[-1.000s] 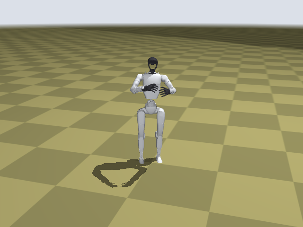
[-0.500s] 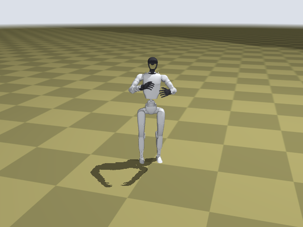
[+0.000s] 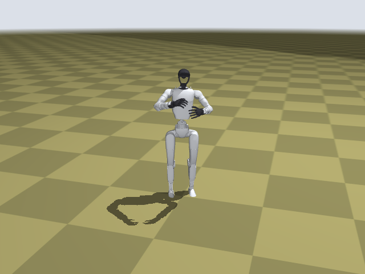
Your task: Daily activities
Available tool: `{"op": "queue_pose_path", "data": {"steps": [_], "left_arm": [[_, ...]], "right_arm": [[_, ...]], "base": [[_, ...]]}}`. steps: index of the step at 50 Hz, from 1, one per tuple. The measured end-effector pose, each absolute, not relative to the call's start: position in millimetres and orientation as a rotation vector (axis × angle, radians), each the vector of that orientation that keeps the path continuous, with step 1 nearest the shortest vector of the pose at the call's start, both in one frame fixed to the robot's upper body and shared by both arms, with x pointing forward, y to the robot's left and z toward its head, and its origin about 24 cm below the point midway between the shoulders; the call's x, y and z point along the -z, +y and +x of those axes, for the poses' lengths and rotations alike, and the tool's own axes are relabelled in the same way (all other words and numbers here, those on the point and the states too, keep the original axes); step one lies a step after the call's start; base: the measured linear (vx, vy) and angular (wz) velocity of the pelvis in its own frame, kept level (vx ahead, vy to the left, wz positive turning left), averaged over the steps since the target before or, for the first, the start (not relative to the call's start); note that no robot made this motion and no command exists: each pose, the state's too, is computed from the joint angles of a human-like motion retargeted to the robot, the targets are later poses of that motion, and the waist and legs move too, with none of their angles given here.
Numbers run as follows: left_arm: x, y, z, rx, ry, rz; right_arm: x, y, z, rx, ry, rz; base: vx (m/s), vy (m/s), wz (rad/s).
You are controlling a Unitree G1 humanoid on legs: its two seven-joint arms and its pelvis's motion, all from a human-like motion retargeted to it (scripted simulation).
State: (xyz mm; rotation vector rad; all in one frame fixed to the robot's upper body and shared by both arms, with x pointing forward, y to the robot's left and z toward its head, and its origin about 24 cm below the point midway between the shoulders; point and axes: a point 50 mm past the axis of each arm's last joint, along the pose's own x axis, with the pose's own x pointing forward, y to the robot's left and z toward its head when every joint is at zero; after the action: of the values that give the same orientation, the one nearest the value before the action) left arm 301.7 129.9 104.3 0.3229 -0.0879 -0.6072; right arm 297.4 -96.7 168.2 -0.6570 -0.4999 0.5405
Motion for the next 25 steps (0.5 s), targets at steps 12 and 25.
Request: {"op": "queue_pose_path", "data": {"steps": [12,25], "left_arm": [[-80,131,298,0.468,-0.071,0.358],[-59,127,291,0.401,-0.031,0.395]], "right_arm": [[-127,-99,285,-0.495,-0.391,-0.524],[-67,-96,282,-0.464,-0.132,-0.425]], "base": [[0.01,0.0,-0.1],[0.01,-0.02,-0.22]]}}
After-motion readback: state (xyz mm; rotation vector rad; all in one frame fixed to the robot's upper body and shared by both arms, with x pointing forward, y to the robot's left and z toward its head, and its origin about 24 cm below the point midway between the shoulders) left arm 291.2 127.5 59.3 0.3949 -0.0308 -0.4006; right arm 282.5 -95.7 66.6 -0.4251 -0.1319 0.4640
